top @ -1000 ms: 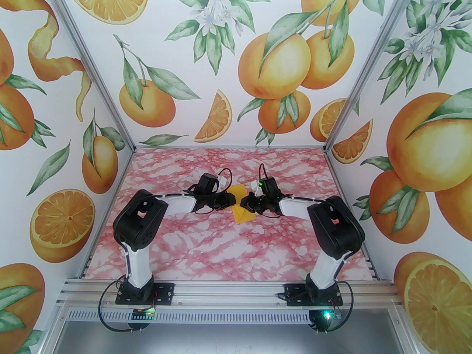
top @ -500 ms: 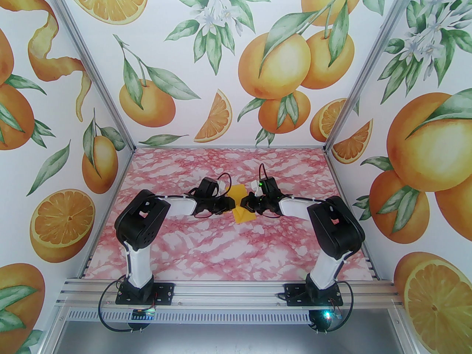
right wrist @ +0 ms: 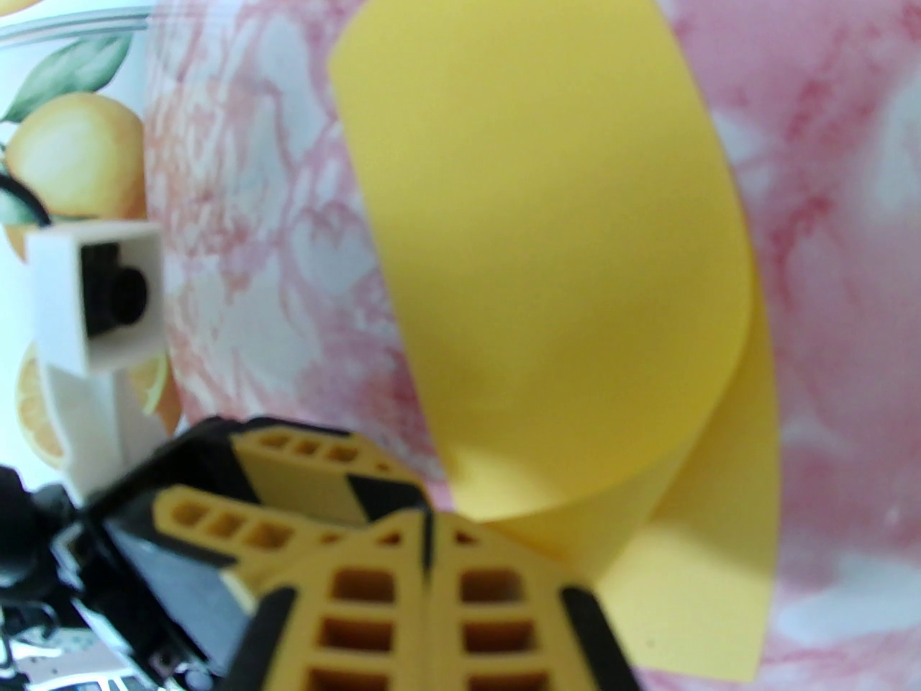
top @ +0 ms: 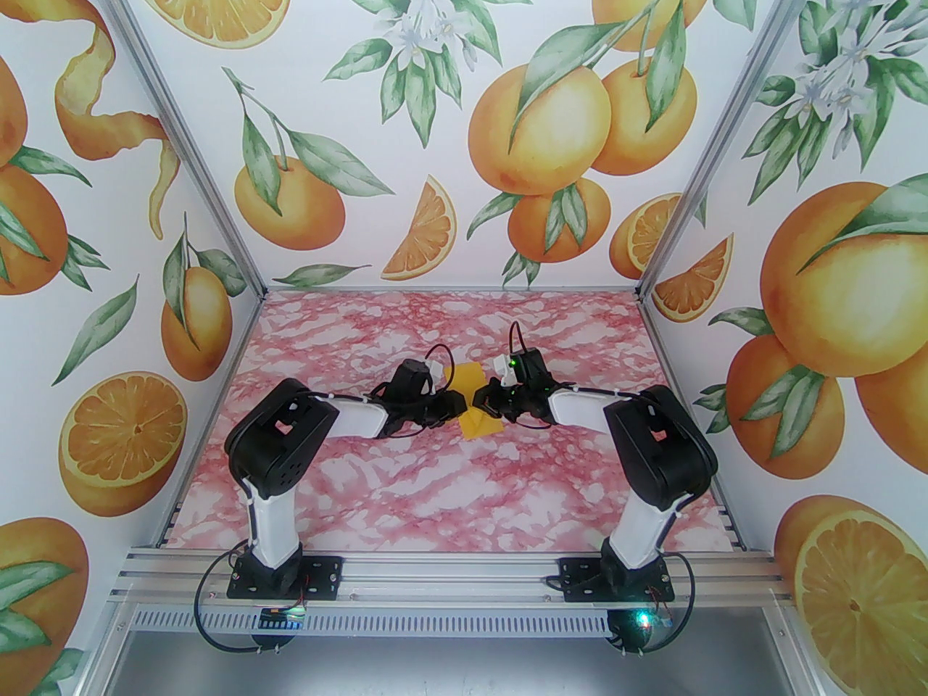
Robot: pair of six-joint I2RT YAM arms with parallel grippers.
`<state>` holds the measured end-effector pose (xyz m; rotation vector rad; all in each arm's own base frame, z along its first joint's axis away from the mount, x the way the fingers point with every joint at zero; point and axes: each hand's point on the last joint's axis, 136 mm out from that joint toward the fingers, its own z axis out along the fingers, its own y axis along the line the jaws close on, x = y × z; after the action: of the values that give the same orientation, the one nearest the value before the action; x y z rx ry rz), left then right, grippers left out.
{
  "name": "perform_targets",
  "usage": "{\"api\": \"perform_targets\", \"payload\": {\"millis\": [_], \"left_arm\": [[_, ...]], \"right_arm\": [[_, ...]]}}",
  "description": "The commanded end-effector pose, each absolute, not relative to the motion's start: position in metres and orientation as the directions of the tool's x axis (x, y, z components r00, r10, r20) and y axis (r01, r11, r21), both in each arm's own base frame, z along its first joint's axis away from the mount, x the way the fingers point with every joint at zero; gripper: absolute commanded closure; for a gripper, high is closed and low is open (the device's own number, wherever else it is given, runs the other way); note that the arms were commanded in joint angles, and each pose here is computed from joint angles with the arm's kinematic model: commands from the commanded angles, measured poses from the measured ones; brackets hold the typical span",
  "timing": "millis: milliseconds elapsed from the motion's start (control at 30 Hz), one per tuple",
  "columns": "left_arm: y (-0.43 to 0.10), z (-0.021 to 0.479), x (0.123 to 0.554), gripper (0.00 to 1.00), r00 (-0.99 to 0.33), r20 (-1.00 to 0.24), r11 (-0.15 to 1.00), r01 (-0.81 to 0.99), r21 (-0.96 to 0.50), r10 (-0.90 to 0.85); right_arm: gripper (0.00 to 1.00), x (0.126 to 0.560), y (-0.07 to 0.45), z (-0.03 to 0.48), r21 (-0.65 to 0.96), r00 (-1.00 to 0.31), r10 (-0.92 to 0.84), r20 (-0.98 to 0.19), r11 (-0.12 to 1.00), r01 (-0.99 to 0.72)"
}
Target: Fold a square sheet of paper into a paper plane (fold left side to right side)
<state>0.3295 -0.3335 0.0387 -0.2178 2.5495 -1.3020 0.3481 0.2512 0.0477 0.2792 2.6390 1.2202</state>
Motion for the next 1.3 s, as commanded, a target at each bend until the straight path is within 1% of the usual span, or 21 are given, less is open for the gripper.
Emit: {"api": "perform_targets", "payload": {"millis": [0, 167, 333, 733, 933, 1133, 1200, 1233, 1267], "left_arm": [[-0.340, 0.063, 0.336, 0.70, -0.933, -0.211, 0.535, 0.023, -0.844, -0.293], [-0.345, 0.063, 0.335, 0.71, -0.935, -0.201, 0.511, 0.025, -0.859, -0.292], [-0.349, 0.061, 0.335, 0.77, -0.937, -0.190, 0.496, 0.021, -0.868, -0.293], [-0.352, 0.050, 0.334, 0.77, -0.947, -0.162, 0.502, 0.000, -0.865, -0.277], [-0.351, 0.044, 0.331, 0.74, -0.950, -0.146, 0.514, -0.016, -0.858, -0.274], [-0.355, 0.041, 0.331, 0.76, -0.954, -0.134, 0.504, -0.020, -0.864, -0.268], [-0.356, 0.040, 0.331, 0.82, -0.954, -0.132, 0.497, -0.020, -0.867, -0.268], [-0.357, 0.040, 0.332, 0.82, -0.954, -0.131, 0.494, -0.020, -0.869, -0.268], [-0.357, 0.040, 0.331, 0.88, -0.955, -0.129, 0.492, -0.020, -0.871, -0.267]], "right_arm": [[0.97, 0.346, 0.250, 0.045, 0.766, -0.959, 0.259, -0.115, 0.638, 0.080], [0.97, 0.345, 0.249, 0.043, 0.762, -0.959, 0.259, -0.113, 0.642, 0.084], [0.97, 0.345, 0.248, 0.043, 0.763, -0.958, 0.261, -0.116, 0.642, 0.083], [0.97, 0.343, 0.246, 0.043, 0.762, -0.957, 0.265, -0.115, 0.642, 0.087], [0.97, 0.343, 0.246, 0.043, 0.762, -0.957, 0.266, -0.116, 0.641, 0.086], [0.98, 0.344, 0.245, 0.043, 0.763, -0.956, 0.271, -0.116, 0.640, 0.089], [0.99, 0.344, 0.245, 0.043, 0.763, -0.956, 0.271, -0.116, 0.640, 0.089], [0.99, 0.344, 0.244, 0.043, 0.763, -0.955, 0.271, -0.117, 0.641, 0.088], [0.99, 0.344, 0.244, 0.043, 0.763, -0.955, 0.272, -0.116, 0.641, 0.090]]}}
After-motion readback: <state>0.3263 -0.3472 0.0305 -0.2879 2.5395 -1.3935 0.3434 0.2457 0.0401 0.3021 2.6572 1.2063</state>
